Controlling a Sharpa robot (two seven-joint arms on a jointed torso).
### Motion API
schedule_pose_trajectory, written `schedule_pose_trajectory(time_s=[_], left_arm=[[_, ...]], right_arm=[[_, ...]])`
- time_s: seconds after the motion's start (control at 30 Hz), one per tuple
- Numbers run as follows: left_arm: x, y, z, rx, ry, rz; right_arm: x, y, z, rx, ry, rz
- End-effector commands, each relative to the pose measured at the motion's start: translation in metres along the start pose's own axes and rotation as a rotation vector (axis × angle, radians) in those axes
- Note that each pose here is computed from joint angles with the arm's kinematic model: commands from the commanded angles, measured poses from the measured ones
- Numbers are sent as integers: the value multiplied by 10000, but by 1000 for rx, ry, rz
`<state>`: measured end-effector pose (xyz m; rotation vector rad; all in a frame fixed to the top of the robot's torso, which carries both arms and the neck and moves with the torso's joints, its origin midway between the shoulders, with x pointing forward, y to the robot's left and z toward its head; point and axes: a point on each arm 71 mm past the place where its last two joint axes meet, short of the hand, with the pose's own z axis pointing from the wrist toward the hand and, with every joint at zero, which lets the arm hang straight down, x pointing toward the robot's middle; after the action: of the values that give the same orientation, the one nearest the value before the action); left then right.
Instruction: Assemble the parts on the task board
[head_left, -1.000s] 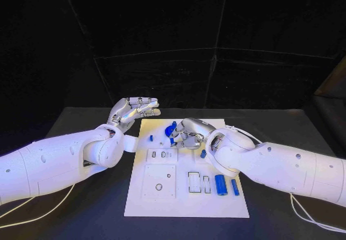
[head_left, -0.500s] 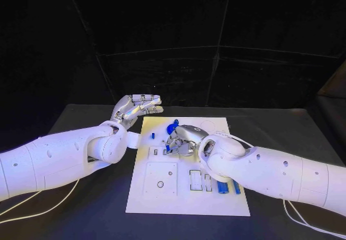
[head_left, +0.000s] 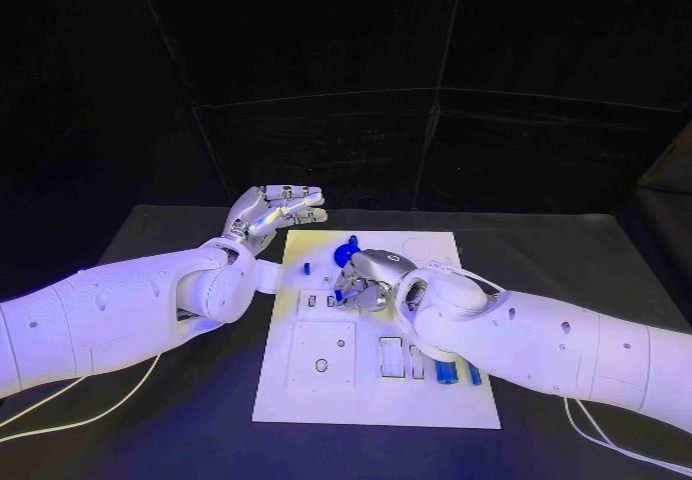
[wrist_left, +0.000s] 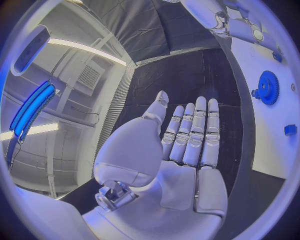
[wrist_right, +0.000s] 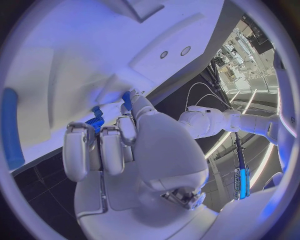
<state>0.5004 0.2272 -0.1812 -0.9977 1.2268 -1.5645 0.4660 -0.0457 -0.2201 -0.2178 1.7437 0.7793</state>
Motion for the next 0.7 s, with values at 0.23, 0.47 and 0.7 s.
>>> schedule_pose_trajectory(time_s=[0.23, 0.47, 0.7], left_arm=[[14, -11, 8, 6, 11, -11], [14, -10, 8, 5, 11, -11], [15, -9, 7, 4, 12, -12]], right_arm=[[33, -5, 13, 18, 43, -39], [43, -18, 15, 29, 53, -52], [55, -16, 8, 37, 65, -66]])
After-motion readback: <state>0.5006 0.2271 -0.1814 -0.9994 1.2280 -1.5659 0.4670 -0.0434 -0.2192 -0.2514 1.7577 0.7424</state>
